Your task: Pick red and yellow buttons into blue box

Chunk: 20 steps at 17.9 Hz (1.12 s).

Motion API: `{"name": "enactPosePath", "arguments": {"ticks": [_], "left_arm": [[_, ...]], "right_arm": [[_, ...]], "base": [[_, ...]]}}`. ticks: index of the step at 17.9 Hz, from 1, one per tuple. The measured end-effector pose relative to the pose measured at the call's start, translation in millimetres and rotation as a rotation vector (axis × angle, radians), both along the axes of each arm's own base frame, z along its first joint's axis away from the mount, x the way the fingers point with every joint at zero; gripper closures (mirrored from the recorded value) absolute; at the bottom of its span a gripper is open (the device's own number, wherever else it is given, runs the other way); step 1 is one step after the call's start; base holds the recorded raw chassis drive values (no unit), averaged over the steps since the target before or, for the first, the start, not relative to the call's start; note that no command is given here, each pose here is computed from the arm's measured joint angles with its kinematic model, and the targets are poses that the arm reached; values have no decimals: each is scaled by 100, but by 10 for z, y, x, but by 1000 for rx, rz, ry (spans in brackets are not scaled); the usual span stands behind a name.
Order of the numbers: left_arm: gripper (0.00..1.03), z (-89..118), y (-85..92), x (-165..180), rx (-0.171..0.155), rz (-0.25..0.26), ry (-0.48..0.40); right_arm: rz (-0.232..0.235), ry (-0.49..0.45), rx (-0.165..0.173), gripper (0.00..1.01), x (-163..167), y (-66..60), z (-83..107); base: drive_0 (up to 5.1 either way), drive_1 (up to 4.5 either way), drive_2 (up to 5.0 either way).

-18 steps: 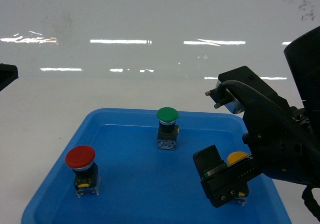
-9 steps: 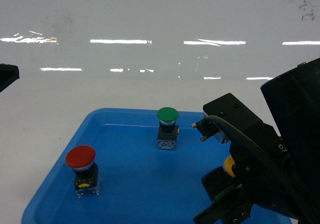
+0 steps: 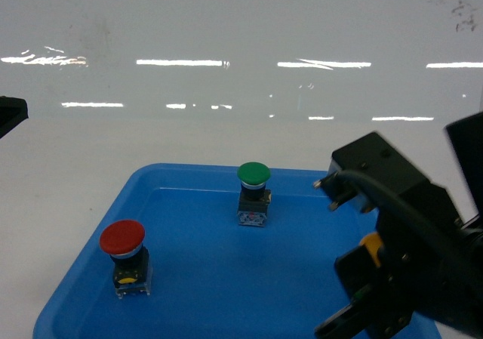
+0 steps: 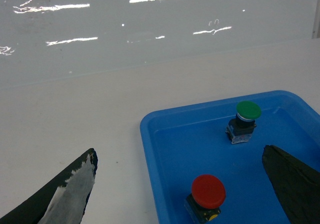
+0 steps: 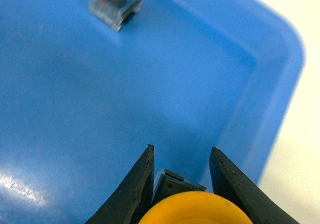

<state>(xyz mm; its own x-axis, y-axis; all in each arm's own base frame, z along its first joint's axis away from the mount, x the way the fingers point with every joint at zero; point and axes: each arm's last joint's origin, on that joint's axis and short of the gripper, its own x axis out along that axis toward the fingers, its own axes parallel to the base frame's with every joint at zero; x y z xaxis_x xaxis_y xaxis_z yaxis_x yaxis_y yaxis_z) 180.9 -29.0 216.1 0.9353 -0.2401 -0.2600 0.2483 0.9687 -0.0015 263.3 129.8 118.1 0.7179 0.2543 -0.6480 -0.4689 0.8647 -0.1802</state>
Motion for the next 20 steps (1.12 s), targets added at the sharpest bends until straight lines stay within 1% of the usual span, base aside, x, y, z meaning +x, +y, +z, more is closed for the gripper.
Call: {"name": "enactPosePath", "arguments": {"ticks": [1, 3, 5, 6, 8, 9, 10, 11, 13, 15, 16, 17, 18, 20], "left_arm": [[5, 0, 0, 0, 0, 0, 0], [5, 0, 0, 0, 0, 0, 0], [5, -1, 0, 0, 0, 0, 1], [5, 0, 0, 0, 0, 0, 0], [5, 0, 0, 0, 0, 0, 0], [5, 0, 0, 0, 0, 0, 0], [5, 0, 0, 0, 0, 0, 0], [5, 0, 0, 0, 0, 0, 0], [5, 0, 0, 0, 0, 0, 0], [5, 0, 0, 0, 0, 0, 0], [5, 0, 0, 0, 0, 0, 0], [5, 0, 0, 0, 0, 0, 0], [5, 0, 0, 0, 0, 0, 0], [5, 0, 0, 0, 0, 0, 0]], "right_arm": [[-13, -39, 24, 70, 7, -69, 120], [-34, -136, 50, 70, 4, -189, 334], [-51, -226, 77, 70, -89, -360, 555], [-64, -252, 92, 70, -167, -451, 633], [-114, -343, 116, 70, -337, -632, 751], [-149, -397, 120, 70, -418, -736, 796], [-200, -433, 117, 70, -500, -846, 830], [-239, -455, 122, 70, -567, -936, 846], [-298, -488, 124, 70, -699, -1069, 835], [-349, -506, 130, 70, -888, -1191, 782], [-352, -519, 140, 70, -984, -1222, 753], [-346, -530, 161, 70, -1090, -1236, 719], [-341, -535, 172, 70, -1186, -1233, 679], [-345, -513, 186, 70, -1310, -1235, 603]], "base": [[0, 0, 0], [0, 0, 0], [0, 0, 0], [0, 0, 0], [0, 0, 0], [0, 0, 0], [0, 0, 0], [0, 0, 0], [0, 0, 0], [0, 0, 0], [0, 0, 0], [0, 0, 0], [0, 0, 0], [0, 0, 0]]}}
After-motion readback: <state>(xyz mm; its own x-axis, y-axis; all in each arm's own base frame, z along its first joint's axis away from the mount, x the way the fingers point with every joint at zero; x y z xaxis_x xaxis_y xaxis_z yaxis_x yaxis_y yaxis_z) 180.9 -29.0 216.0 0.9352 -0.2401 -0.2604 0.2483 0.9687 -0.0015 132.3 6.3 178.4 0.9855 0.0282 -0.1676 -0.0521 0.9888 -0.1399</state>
